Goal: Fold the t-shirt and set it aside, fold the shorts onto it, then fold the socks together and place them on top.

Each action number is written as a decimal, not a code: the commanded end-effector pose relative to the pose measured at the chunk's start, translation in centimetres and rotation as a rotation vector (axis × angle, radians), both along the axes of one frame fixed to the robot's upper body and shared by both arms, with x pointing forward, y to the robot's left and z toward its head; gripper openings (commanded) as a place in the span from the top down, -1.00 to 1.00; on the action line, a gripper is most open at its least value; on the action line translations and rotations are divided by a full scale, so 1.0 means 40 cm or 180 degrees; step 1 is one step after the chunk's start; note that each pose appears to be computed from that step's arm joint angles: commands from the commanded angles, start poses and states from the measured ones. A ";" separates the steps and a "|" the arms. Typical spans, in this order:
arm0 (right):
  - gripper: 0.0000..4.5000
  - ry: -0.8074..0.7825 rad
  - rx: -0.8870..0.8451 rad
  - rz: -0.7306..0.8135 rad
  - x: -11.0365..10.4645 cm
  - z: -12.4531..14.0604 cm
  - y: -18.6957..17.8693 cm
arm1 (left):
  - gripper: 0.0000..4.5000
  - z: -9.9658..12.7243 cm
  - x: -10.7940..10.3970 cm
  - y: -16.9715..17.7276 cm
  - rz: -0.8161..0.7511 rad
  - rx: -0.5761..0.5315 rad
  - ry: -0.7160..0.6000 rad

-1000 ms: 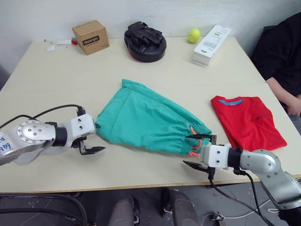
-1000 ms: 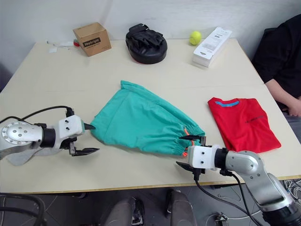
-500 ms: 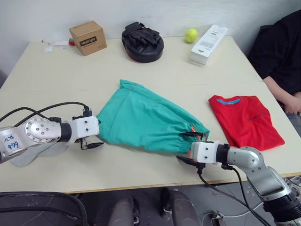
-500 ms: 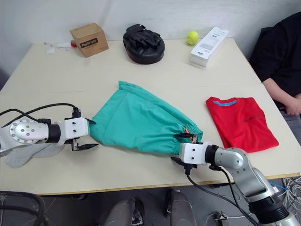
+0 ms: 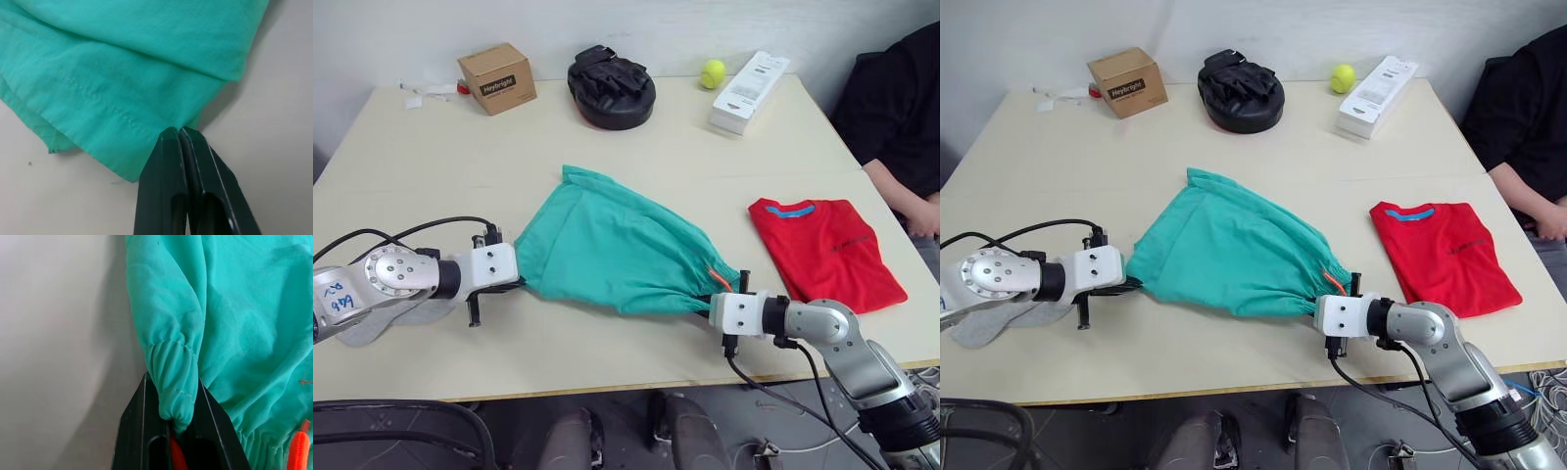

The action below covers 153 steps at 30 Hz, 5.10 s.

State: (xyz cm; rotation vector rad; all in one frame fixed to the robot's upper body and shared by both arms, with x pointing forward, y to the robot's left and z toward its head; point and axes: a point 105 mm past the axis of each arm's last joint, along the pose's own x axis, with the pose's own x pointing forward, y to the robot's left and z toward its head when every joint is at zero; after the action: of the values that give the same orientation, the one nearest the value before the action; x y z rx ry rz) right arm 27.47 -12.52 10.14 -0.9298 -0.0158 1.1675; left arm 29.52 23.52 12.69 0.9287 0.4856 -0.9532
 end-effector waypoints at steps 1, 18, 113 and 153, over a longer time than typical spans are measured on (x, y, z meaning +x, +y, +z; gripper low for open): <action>1.00 -0.0003 0.0032 0.0379 -0.019 0.008 0.018 | 0.99 0.001 -0.047 0.005 0.0040 -0.0150 0.0156; 1.00 -0.0293 -0.0478 0.0571 0.058 0.013 -0.143 | 0.99 0.008 -0.119 -0.080 0.0164 -0.0706 0.0225; 0.99 -0.0120 -0.0121 0.0592 0.023 0.006 -0.074 | 1.00 -0.113 -0.173 -0.082 0.0213 -0.0913 0.0130; 1.00 -0.0259 -0.0082 0.0580 0.046 0.013 -0.073 | -0.99 -0.102 -0.083 -0.044 -0.0568 0.0019 -0.0549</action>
State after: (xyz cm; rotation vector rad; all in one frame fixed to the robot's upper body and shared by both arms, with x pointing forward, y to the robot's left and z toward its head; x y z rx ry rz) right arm 29.34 -16.06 10.05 -1.0122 -0.1168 1.2950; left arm 25.78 20.43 10.67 1.0347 0.1621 -1.0604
